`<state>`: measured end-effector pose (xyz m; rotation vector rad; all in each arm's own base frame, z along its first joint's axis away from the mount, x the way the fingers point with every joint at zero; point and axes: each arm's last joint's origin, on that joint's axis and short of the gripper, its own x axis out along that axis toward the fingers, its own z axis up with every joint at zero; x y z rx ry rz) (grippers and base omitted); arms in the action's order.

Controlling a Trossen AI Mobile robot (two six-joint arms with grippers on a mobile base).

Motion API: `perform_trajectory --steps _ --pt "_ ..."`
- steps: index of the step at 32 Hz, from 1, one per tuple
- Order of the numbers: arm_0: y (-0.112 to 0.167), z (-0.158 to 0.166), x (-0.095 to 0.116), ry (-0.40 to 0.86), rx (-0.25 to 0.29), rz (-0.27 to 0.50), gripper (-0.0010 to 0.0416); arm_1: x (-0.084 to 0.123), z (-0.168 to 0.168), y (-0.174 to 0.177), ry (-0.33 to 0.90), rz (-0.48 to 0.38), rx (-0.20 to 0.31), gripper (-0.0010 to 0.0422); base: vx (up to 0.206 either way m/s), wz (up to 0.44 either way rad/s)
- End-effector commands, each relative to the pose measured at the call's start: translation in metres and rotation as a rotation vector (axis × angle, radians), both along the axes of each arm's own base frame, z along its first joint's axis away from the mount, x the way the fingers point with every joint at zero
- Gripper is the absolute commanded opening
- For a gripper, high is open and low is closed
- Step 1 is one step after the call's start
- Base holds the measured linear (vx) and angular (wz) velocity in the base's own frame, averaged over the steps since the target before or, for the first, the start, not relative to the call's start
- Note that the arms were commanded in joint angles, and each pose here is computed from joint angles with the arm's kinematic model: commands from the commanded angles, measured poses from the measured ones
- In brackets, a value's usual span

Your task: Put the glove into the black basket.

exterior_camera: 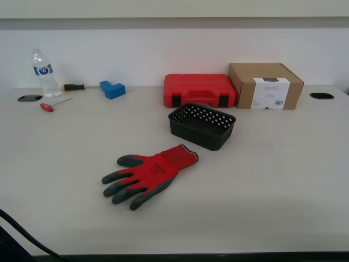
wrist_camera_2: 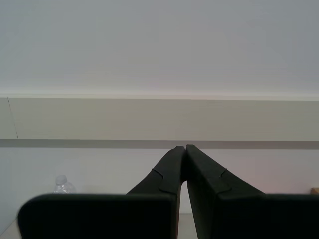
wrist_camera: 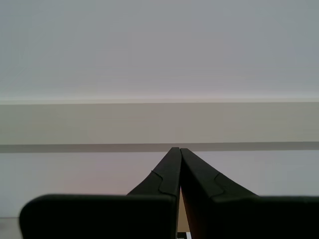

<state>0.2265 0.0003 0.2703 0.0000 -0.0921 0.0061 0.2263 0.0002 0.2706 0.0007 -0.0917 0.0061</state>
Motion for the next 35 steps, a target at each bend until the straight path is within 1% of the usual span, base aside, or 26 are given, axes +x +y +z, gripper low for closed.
perform_trajectory --steps 1,17,20,21,23,24,25,26,31,35 --pt "0.0 0.001 0.0 -0.005 -0.07 -0.006 0.0001 0.0 0.0 0.0 -0.003 0.001 0.0 0.0 0.0 0.0" --pt "0.0 0.001 0.0 -0.007 -0.07 -0.006 0.0001 0.0 0.0 0.0 -0.003 0.001 0.0 0.0 0.0 0.0" --pt "0.0 0.001 0.0 -0.006 -0.05 0.001 0.0001 0.0 0.0 0.0 -0.003 0.001 0.0 0.0 0.0 0.0" --pt "0.001 0.001 0.0 -0.006 -0.03 0.016 0.0001 0.0 0.0 0.0 -0.003 0.001 0.0 0.0 0.0 0.0" --pt "0.003 0.003 0.001 0.012 0.009 0.09 0.0001 0.0 0.0 0.0 -0.003 0.001 0.0 0.0 0.0 0.0" --pt "0.005 0.005 0.002 0.026 0.026 0.158 0.0001 0.0 0.0 0.0 -0.003 0.001 0.0 0.0 0.0 0.0" --pt "0.007 0.008 0.003 0.038 0.033 0.206 0.0001 0.0 0.0 0.0 -0.003 0.001 0.0 0.0 0.0 0.0" --pt "0.009 0.009 0.003 0.049 0.035 0.23 0.0001 0.0 0.0 0.0 -0.003 0.001 0.0 0.0 0.0 0.0" --pt "0.02 0.017 0.005 0.092 0.039 0.279 0.0001 0.0 0.0 0.0 -0.003 0.001 0.0 0.0 0.0 0.0" --pt "0.033 0.019 0.004 0.118 0.037 0.335 0.0001 0.0 0.0 0.0 -0.003 0.001 0.0 0.0 0.0 0.0"
